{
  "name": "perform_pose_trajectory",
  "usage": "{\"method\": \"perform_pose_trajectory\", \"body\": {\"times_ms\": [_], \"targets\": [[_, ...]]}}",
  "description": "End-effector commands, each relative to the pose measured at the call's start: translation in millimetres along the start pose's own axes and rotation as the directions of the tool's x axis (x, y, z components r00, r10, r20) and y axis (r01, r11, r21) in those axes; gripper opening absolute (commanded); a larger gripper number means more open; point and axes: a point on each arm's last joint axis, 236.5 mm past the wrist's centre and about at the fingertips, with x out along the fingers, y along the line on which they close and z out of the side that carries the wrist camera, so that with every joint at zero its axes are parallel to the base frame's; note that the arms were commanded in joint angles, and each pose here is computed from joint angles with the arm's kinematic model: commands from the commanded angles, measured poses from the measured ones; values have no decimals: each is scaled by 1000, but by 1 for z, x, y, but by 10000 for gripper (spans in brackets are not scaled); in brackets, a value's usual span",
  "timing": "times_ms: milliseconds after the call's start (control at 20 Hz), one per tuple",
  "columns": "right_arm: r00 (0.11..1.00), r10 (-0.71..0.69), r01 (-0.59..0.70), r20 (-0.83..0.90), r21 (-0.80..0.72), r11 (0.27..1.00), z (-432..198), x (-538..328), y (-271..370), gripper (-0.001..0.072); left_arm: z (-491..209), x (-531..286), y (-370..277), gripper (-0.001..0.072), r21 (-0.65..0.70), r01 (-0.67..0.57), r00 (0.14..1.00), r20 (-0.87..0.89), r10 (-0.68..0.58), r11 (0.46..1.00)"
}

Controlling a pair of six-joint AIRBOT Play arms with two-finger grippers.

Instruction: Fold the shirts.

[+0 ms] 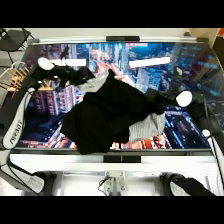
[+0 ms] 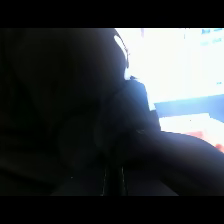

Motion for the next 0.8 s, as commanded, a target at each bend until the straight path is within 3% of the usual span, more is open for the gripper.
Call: {"method": "perform_pose_trajectory", "body": {"times_ms": [0, 50, 200, 250, 350, 550, 750], "targets": [[1000, -7, 7, 9, -37, 999, 1, 8, -5, 68, -33, -68, 38, 591, -118, -31, 972, -235, 2, 992], [1000, -16, 16, 7, -62, 998, 0, 3, -6, 68, -37, -96, 54, 476, -120, -84, 967, -249, 52, 989], [997, -70, 67, -16, -137, 988, -8, -13, -15, 68, -81, -174, 115, 468, -72, -451, 857, -311, 410, 890], [995, -96, 91, -24, -164, 982, -10, -16, -20, 68, -101, -184, 121, 483, -62, -496, 831, -323, 453, 866], [990, -131, 118, -56, -186, 975, -18, -19, -28, 68, -155, -175, 121, 720, -118, -499, 829, -354, 433, 859], [983, -149, 127, -106, -187, 974, -30, -21, -33, 68, -253, -121, 122, 720, -315, -394, 899, -328, 290, 863], [981, -152, 128, -119, -186, 974, -33, -21, -33, 68, -275, -73, 116, 720, -452, -243, 962, -224, 155, 858]]}}
